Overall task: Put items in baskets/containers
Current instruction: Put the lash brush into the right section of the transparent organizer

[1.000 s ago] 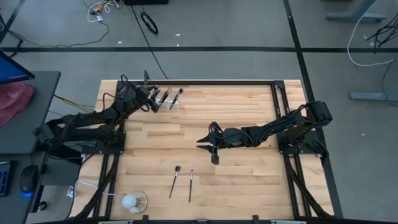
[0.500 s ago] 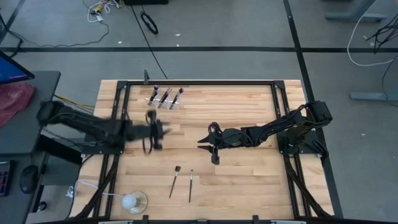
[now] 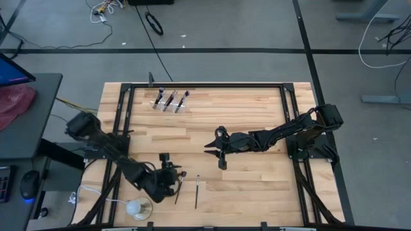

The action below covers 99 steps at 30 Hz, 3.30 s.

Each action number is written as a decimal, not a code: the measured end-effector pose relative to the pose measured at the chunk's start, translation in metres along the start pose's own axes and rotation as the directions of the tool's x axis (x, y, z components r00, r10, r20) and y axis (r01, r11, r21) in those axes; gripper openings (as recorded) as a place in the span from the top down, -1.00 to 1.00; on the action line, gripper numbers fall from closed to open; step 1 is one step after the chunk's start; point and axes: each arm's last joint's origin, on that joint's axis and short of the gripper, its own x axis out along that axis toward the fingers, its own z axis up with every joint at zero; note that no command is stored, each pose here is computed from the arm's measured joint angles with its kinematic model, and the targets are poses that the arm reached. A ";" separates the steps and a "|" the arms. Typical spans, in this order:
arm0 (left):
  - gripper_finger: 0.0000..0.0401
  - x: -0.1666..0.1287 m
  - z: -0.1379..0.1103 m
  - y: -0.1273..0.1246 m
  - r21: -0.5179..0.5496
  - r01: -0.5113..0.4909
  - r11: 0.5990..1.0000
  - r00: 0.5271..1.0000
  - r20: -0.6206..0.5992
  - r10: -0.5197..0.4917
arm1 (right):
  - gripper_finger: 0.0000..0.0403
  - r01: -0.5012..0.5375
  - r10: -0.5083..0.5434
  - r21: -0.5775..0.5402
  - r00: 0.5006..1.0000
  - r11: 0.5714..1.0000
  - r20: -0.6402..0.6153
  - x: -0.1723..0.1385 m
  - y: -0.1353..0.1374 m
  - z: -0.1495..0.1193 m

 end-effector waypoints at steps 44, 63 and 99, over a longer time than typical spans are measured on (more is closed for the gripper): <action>0.24 0.081 -0.059 0.009 -0.344 -0.158 0.926 0.976 -0.194 0.094 | 0.52 0.000 0.000 -0.007 1.000 1.000 0.001 0.000 0.000 0.000; 0.82 0.095 -0.061 0.024 -0.284 -0.015 0.959 0.989 -0.148 -0.028 | 0.52 -0.001 0.001 0.015 1.000 1.000 -0.003 0.000 0.000 0.000; 0.24 0.053 -0.116 0.029 -0.356 0.157 0.921 0.987 0.080 -0.137 | 0.52 -0.004 0.003 0.057 1.000 0.998 0.025 0.000 0.000 0.002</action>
